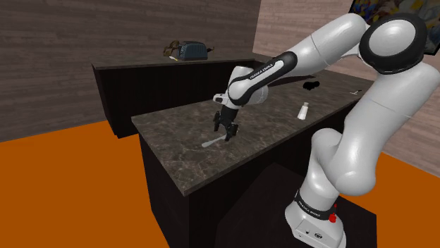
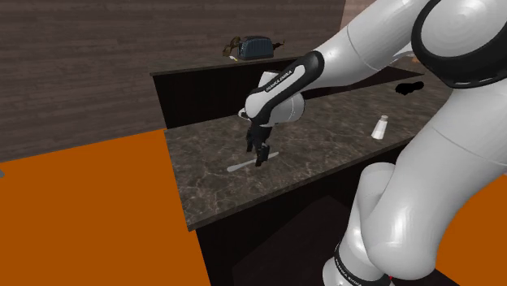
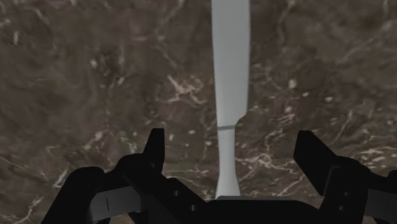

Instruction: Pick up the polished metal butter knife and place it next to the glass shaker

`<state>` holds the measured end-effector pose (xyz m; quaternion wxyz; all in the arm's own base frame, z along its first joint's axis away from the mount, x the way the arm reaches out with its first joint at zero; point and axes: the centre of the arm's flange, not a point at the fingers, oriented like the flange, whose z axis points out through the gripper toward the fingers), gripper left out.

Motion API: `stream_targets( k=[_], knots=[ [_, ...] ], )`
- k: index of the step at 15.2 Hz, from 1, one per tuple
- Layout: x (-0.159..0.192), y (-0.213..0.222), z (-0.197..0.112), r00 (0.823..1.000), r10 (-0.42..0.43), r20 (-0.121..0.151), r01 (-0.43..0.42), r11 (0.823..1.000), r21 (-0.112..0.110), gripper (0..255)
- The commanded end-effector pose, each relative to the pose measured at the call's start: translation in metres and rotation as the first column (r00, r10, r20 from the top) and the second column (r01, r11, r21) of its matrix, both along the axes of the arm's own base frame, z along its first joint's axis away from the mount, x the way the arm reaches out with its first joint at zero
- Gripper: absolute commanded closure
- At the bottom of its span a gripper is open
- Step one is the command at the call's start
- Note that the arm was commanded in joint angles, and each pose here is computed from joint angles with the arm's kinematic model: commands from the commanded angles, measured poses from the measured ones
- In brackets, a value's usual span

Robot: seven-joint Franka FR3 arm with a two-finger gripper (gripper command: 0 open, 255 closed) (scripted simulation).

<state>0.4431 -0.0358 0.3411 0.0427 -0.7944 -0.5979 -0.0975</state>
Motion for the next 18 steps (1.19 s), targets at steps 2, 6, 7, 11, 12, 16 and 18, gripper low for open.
stream_targets(
  k=[2, 6, 7, 11, 12, 16, 18],
  knots=[
    [-0.0007, 0.0008, -0.0088, 1.000, 0.000, 0.001, 0.000, 1.000, 0.000, 0],
    [-0.0007, 0.0008, -0.0088, 1.000, 0.000, 0.001, 0.000, 1.000, 0.000, 0],
    [-0.0007, 0.0008, -0.0088, 1.000, 0.000, 0.001, 0.000, 1.000, 0.000, 0],
    [-0.0008, 0.0008, -0.0088, 1.000, 0.000, 0.001, 0.000, 1.000, 0.000, 255],
    [-0.0008, 0.0010, -0.0086, 1.000, 0.000, 0.001, 0.000, 1.000, 0.000, 255],
    [-0.0008, 0.0015, -0.0091, 1.000, 0.000, 0.001, 0.000, 1.000, 0.000, 255],
    [-0.0008, 0.0008, -0.0088, 1.000, 0.000, 0.001, 0.000, 1.000, 0.000, 255]
  ],
)
